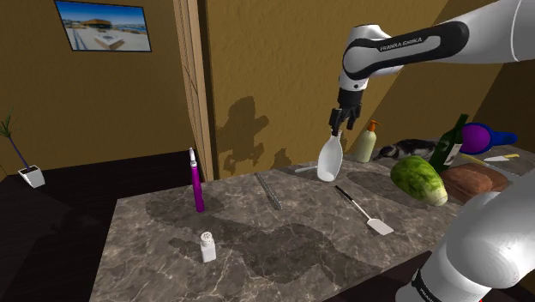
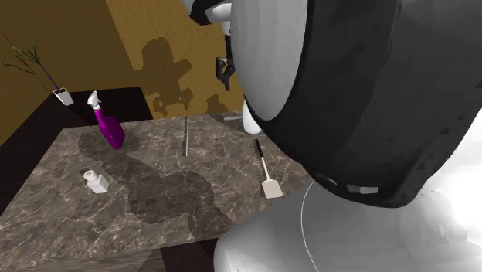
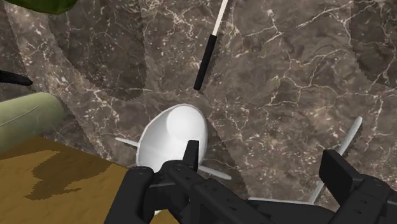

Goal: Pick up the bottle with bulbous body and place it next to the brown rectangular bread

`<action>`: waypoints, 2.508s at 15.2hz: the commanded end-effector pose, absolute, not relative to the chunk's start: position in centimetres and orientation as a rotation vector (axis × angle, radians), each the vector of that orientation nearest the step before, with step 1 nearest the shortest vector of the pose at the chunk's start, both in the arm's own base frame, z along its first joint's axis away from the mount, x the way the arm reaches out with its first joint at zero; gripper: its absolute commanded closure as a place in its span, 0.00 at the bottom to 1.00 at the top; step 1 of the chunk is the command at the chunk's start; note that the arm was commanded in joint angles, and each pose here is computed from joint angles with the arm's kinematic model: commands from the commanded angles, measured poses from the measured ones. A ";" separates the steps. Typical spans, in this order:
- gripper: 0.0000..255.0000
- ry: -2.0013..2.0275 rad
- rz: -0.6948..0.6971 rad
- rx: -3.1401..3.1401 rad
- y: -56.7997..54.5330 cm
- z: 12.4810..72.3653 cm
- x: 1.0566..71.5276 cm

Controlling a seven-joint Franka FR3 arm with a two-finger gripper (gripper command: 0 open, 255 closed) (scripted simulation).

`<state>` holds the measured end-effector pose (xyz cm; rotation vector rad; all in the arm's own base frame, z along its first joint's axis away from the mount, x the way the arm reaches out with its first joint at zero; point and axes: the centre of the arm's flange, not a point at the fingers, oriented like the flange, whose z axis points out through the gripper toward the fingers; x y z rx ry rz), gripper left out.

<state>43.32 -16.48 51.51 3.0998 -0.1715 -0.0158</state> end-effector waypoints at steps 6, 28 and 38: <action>0.00 -0.190 -0.037 3.118 -23.7 48.8 48.5; 1.00 -0.203 -0.052 3.131 -28.6 42.8 51.7; 1.00 -0.203 -0.052 3.131 -28.6 43.9 51.7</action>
